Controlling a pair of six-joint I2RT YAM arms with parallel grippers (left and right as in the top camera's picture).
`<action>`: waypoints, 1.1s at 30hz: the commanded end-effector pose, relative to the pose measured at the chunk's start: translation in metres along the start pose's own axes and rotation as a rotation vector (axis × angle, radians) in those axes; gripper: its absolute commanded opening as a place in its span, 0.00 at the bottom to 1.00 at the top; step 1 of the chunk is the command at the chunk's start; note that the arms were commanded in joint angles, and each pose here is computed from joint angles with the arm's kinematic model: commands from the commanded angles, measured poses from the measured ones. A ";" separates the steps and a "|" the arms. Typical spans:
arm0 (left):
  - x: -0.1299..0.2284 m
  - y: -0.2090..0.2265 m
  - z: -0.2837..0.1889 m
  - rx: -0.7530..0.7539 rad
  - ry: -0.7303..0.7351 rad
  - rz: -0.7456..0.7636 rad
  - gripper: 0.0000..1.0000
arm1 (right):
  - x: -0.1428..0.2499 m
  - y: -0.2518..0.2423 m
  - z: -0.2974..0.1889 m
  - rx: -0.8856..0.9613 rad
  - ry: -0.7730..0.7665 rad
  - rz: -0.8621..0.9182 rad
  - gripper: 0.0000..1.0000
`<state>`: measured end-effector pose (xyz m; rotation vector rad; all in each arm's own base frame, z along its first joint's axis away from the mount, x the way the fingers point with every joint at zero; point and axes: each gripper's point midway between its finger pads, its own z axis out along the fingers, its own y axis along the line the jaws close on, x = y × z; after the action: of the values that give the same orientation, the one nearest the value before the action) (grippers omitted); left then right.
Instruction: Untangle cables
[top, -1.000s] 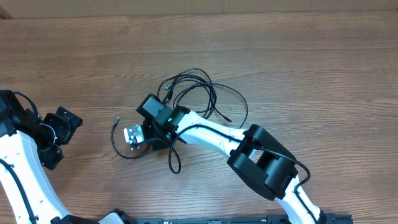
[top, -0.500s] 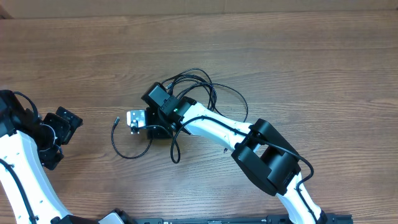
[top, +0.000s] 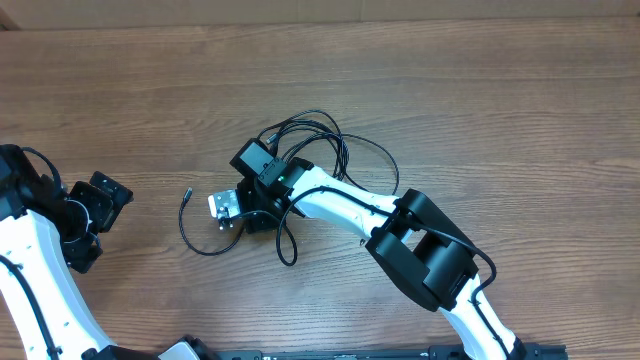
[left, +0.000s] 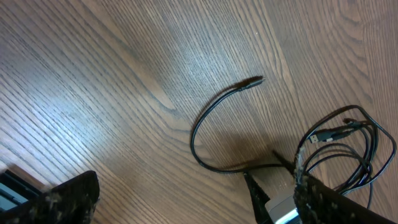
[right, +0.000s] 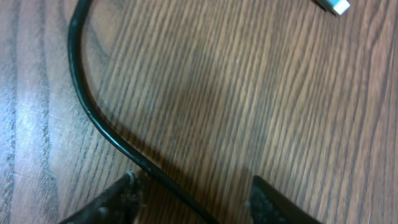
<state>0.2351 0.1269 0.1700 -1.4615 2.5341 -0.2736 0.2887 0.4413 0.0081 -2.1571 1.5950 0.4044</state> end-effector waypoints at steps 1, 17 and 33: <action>0.000 0.001 -0.004 0.003 -0.020 -0.004 0.99 | 0.020 0.010 0.020 -0.031 0.052 -0.009 0.38; 0.000 0.001 -0.004 0.003 -0.020 -0.004 1.00 | -0.011 0.003 0.010 -0.033 -0.070 0.088 0.04; 0.000 0.001 -0.004 0.003 -0.020 -0.004 1.00 | -0.021 -0.068 -0.026 0.129 -0.239 0.541 0.19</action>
<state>0.2351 0.1270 0.1700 -1.4613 2.5338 -0.2735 0.3405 0.4633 0.0352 -1.5949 1.9181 0.6211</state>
